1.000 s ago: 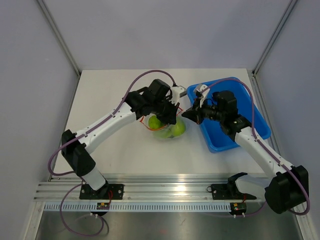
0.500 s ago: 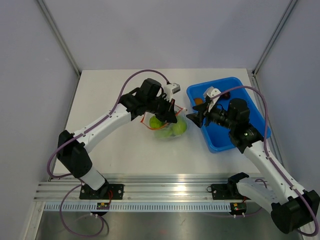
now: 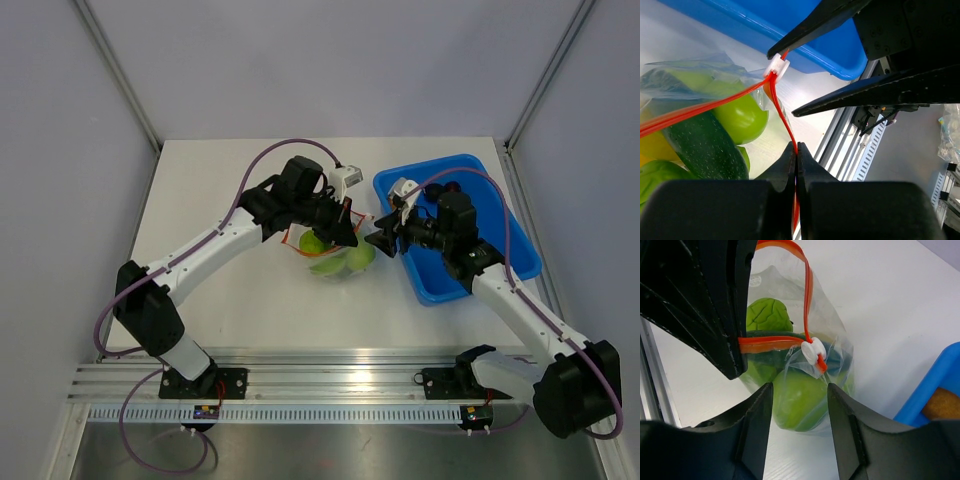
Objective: Place the food in the zip-top bag and seal the zipper
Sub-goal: Adjust the zipper food storage bag at the center of the board.
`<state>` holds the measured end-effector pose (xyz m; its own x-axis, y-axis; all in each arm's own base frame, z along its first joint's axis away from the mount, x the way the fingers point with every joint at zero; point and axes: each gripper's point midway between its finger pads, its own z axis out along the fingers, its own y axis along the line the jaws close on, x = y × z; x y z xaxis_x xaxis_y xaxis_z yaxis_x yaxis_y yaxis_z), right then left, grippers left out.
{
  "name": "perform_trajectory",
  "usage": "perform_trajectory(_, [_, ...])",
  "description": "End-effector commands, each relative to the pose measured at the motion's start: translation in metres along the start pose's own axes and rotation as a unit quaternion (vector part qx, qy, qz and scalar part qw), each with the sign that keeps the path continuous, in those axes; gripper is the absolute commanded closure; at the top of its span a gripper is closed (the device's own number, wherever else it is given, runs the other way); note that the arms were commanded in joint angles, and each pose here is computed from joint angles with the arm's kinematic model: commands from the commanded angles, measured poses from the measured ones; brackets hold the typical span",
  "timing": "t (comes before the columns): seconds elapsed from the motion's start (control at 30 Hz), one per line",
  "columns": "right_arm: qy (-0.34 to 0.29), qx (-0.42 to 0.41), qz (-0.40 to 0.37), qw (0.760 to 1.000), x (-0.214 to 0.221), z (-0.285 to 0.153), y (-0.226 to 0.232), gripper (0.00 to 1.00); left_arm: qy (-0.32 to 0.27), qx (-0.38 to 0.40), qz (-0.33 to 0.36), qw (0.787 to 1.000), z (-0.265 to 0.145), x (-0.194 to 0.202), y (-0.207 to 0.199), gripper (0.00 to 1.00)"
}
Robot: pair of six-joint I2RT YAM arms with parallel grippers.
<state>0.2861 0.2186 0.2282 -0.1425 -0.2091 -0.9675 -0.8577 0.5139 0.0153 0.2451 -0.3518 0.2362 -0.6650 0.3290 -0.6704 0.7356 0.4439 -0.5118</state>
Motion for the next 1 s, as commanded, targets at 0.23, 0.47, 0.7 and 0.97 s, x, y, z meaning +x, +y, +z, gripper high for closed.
perform_trajectory(0.23, [-0.053, -0.067, -0.054, 0.995, -0.034, 0.009, 0.002, 0.53, -0.033, 0.029, 0.032, 0.999, -0.016, -0.014, -0.020, 1.00])
perform_trajectory(0.47, [-0.068, -0.107, -0.059, 0.990, -0.041, 0.005, 0.014, 0.52, -0.027, 0.028, 0.035, 0.999, -0.015, -0.011, -0.019, 1.00])
perform_trajectory(0.7, [-0.060, -0.101, -0.054, 0.992, -0.039, 0.011, 0.004, 0.53, -0.020, 0.035, 0.035, 0.999, -0.013, -0.008, -0.020, 1.00])
perform_trajectory(0.97, [-0.041, -0.054, -0.070, 0.995, -0.036, 0.006, -0.019, 0.44, -0.011, 0.028, 0.043, 0.999, -0.016, -0.003, -0.017, 1.00])
